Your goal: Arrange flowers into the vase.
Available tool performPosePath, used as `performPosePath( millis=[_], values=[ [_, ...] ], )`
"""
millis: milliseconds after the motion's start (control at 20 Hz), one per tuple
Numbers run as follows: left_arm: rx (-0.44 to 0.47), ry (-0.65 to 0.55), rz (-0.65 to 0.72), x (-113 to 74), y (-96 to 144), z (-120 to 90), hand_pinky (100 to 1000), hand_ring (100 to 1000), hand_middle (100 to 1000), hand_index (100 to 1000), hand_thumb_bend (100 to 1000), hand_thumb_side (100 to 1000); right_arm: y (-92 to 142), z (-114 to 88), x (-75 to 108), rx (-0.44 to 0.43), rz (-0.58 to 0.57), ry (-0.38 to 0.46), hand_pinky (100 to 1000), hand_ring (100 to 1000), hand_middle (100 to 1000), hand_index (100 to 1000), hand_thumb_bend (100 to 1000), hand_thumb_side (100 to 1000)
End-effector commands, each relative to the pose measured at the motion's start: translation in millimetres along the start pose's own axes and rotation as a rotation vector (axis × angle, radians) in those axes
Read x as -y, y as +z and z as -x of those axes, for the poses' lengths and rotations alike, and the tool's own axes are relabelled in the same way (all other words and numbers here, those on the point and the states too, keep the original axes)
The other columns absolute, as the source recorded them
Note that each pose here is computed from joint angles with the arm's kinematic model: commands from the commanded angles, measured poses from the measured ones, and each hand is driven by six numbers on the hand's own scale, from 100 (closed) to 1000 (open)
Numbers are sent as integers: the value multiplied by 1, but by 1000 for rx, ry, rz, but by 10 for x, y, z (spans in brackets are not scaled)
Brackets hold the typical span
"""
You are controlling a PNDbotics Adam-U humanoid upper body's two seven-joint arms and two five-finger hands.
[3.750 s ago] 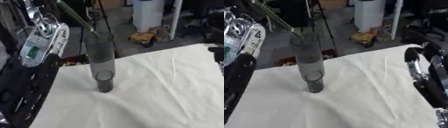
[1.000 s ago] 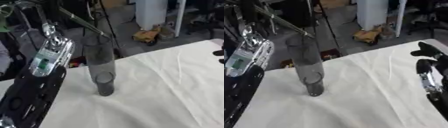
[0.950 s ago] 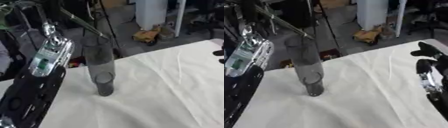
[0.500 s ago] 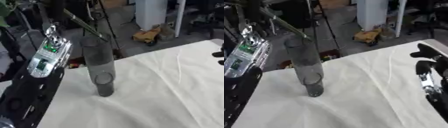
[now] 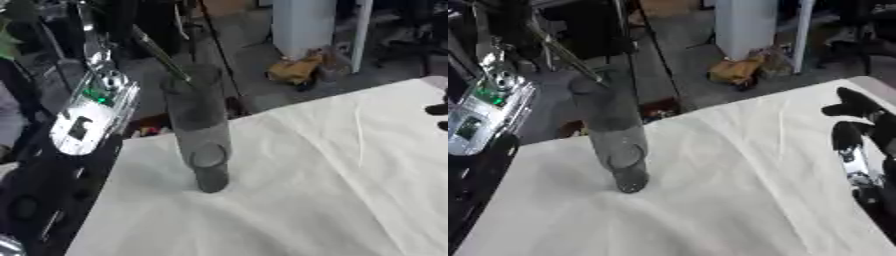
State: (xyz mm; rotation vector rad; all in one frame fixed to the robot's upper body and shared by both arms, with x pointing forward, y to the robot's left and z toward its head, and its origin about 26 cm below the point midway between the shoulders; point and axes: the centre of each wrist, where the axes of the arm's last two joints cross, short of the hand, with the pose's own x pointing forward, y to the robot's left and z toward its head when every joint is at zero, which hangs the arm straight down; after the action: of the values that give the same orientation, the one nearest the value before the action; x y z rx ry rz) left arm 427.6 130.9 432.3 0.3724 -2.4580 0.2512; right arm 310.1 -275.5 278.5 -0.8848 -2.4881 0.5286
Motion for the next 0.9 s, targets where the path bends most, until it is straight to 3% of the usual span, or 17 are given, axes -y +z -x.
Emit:
performPosePath(
  millis=[50,200,900],
  values=[
    [13,-39,11,-82,-88,-77,100,100,132,226,100,678,-44,-36,83,27,15,13,791,948,744,953,146,1000],
    [-15,-55,43,-73,-81,-65,100,100,148,243,100,690,-43,-36,82,27,18,13,791,948,744,953,146,1000],
    [-83,-201,166,-102,-73,24,100,262,228,316,100,681,-29,-25,85,17,25,16,791,949,743,954,146,1000]
  ],
)
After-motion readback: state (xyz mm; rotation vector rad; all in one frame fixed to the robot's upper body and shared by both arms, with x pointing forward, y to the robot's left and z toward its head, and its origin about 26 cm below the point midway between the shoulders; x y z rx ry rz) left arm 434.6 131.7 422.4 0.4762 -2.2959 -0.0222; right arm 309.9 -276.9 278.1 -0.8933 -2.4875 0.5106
